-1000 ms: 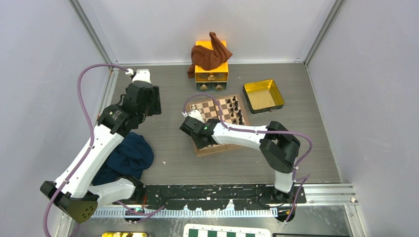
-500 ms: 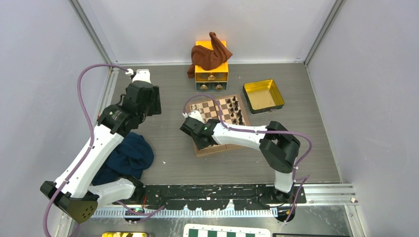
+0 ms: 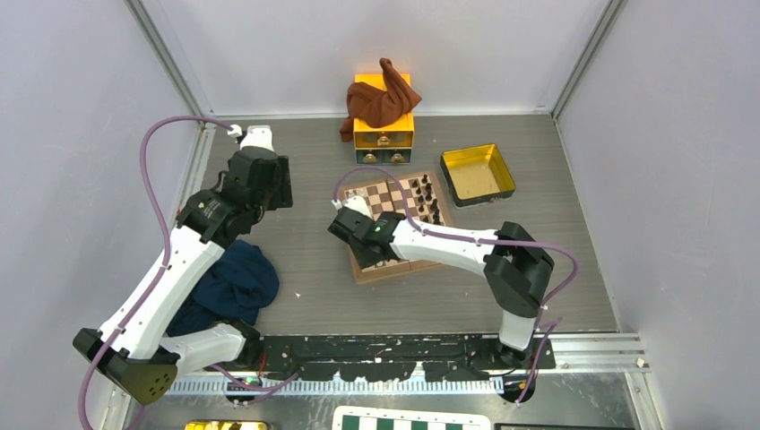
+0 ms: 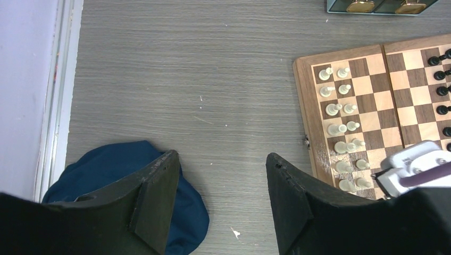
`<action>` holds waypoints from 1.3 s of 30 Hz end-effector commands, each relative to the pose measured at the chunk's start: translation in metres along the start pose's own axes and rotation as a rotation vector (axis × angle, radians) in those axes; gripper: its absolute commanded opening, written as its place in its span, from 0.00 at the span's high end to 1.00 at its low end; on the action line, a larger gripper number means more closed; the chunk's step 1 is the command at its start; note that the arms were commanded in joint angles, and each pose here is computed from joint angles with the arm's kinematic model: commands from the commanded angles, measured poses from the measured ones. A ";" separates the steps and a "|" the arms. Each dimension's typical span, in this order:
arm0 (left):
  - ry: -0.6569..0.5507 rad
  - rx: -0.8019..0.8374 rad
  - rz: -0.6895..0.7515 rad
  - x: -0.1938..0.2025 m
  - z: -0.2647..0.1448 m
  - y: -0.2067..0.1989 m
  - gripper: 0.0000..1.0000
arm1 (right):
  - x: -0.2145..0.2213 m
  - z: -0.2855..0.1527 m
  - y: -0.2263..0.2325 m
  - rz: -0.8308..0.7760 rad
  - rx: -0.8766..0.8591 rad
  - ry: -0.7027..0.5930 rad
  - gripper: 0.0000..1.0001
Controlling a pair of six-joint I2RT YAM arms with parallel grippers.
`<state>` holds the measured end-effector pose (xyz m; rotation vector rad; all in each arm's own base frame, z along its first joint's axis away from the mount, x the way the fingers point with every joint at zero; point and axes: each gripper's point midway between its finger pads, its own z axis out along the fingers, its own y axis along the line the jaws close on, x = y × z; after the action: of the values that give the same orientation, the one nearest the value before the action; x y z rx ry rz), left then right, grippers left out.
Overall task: Set up the chess pieces on the board
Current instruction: Place the chess piece on the chessboard, then reset both arms
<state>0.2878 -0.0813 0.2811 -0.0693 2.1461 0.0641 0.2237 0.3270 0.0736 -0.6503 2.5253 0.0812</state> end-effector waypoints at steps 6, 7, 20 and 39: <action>-0.060 -0.004 -0.036 -0.016 -0.006 0.002 0.37 | -0.056 -0.066 -0.006 0.042 -0.034 -0.185 0.67; -0.063 -0.005 -0.037 -0.018 -0.006 0.003 0.37 | -0.061 -0.071 -0.008 0.042 -0.032 -0.201 0.66; -0.161 -0.087 -0.038 -0.054 -0.006 0.012 0.01 | -0.170 -0.132 -0.141 0.205 0.226 -0.494 0.48; -0.221 -0.141 -0.037 -0.046 0.077 0.042 0.00 | -0.104 -0.093 -0.483 0.790 0.687 -0.562 0.00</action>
<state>0.3549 -0.0312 0.2791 -0.1928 1.9860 0.2357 0.4586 -0.0444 0.2286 0.4749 2.0333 -0.3411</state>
